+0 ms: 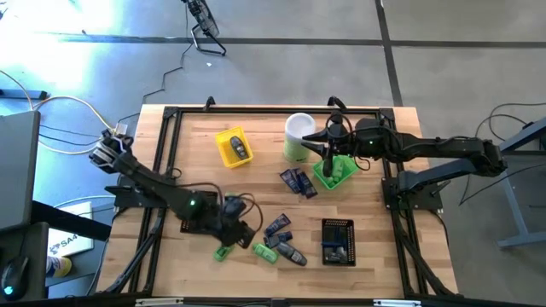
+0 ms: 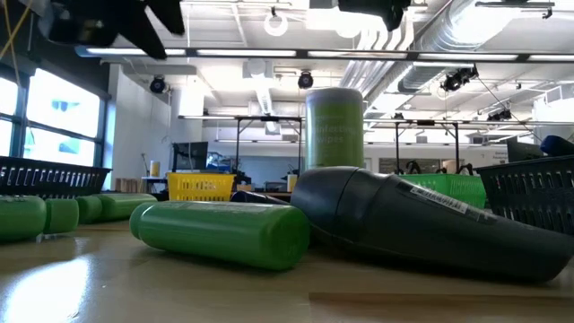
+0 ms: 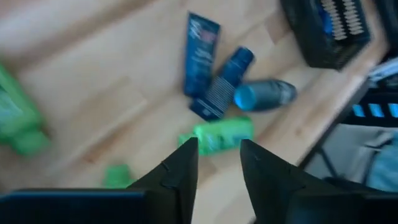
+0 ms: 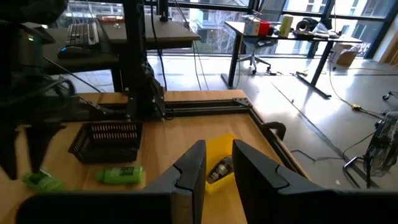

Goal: Pick & Place Travel size toiletries
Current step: Put the shampoo bottle bottle into the green bin

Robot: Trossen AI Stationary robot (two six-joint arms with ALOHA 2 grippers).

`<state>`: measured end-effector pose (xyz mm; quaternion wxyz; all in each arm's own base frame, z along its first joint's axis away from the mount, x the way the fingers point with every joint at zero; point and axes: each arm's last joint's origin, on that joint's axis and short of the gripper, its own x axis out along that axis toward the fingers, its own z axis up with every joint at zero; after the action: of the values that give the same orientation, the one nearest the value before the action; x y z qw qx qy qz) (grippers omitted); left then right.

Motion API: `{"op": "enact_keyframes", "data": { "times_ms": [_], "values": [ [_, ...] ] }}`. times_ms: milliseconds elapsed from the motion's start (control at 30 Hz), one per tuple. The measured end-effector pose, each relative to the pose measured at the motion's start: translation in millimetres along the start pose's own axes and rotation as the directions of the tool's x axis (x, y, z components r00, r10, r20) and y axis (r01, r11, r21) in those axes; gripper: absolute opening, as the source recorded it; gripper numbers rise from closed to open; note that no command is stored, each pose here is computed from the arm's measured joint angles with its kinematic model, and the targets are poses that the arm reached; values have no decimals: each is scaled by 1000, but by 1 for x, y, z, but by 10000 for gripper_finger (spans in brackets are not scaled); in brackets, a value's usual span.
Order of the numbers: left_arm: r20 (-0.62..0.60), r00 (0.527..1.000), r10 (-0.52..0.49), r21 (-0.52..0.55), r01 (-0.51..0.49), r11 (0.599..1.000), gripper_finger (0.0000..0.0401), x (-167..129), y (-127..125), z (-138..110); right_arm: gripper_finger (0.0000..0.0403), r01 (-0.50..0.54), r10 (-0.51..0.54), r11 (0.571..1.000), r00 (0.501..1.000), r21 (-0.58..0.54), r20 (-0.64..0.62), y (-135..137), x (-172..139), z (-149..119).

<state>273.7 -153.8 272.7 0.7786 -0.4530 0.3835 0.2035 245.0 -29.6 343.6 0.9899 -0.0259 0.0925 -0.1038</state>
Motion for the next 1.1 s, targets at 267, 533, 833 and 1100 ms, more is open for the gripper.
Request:
{"op": "enact_keyframes", "data": {
  "times_ms": [267,533,833,1100],
  "values": [
    [26,999,-38,-64,40,997,59,-9,-5,-27,71,0,0,1000,1000,-5,0,0,0,0],
    [56,998,2,16,-2,1000,5,-19,-28,-28,71,0,0,1000,1000,-16,0,0,0,0],
    [-115,964,241,83,-233,969,3,-10,-35,-37,71,0,0,1000,1000,-24,2,0,0,0],
    [-158,968,197,69,-188,980,3,0,-41,-42,71,-1,1,1000,1000,-24,1,0,0,0]
  ]
}}
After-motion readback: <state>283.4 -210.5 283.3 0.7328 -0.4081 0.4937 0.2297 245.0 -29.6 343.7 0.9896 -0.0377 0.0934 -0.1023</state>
